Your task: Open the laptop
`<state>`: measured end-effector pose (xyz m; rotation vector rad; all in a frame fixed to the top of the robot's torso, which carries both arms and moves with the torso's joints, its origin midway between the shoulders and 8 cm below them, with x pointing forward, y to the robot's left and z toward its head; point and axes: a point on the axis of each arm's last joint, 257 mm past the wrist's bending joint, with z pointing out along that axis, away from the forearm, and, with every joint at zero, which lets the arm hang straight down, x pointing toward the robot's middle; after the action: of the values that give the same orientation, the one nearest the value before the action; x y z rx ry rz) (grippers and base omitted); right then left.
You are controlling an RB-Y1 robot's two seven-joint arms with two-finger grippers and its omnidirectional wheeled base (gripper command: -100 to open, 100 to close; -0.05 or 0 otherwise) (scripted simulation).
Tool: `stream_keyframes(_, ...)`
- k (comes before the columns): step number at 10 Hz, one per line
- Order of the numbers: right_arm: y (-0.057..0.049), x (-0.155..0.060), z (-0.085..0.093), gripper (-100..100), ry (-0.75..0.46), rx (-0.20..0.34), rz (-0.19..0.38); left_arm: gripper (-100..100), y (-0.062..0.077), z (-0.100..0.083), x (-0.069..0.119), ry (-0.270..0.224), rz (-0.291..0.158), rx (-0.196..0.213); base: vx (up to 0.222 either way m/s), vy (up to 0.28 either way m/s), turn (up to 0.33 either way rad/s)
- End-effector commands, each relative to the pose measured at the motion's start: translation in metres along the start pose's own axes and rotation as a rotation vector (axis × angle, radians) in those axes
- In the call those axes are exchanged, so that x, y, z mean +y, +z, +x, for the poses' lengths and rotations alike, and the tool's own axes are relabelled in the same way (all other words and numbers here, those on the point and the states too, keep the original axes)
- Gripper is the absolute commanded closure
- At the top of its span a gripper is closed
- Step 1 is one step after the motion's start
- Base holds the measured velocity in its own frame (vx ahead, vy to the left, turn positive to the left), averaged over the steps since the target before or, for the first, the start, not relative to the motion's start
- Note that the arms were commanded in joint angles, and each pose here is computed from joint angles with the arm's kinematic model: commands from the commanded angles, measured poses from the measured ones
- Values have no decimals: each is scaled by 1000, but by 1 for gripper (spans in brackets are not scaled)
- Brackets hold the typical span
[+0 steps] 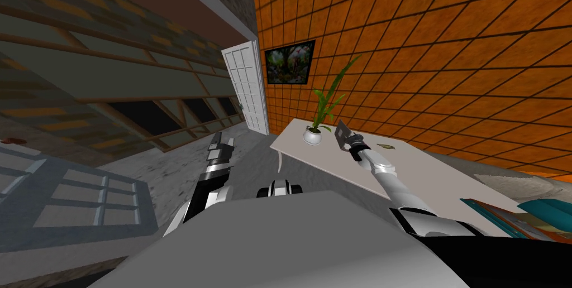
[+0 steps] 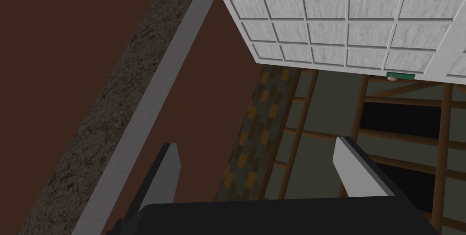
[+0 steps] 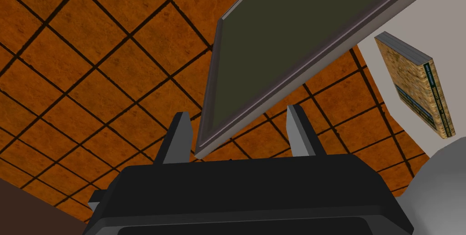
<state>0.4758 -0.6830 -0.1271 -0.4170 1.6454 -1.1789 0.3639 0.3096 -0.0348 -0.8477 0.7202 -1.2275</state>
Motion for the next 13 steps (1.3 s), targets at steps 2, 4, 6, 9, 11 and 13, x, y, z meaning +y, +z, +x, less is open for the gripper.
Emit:
stream_keyframes(2,-8,-2,6,100,-3,-11,-23,0,0,0,0,0,0,0,75,55,-46)
stream_keyframes(4,-7,-20,27,100,32,38,21,0,0,0,0,0,1,0,-121,-109,335)
stream_keyframes(6,-8,-55,69,100,103,132,109,0,0,0,0,0,1,0,-232,-151,450)
stream_keyframes(9,-12,-70,90,100,140,178,154,0,0,0,0,0,0,0,-165,-82,233)
stream_keyframes(11,-16,-84,111,100,179,223,197,0,0,0,0,0,0,0,-238,-106,434)
stream_keyframes(13,-22,-97,132,100,218,268,241,0,0,0,0,0,0,0,-208,-73,341)
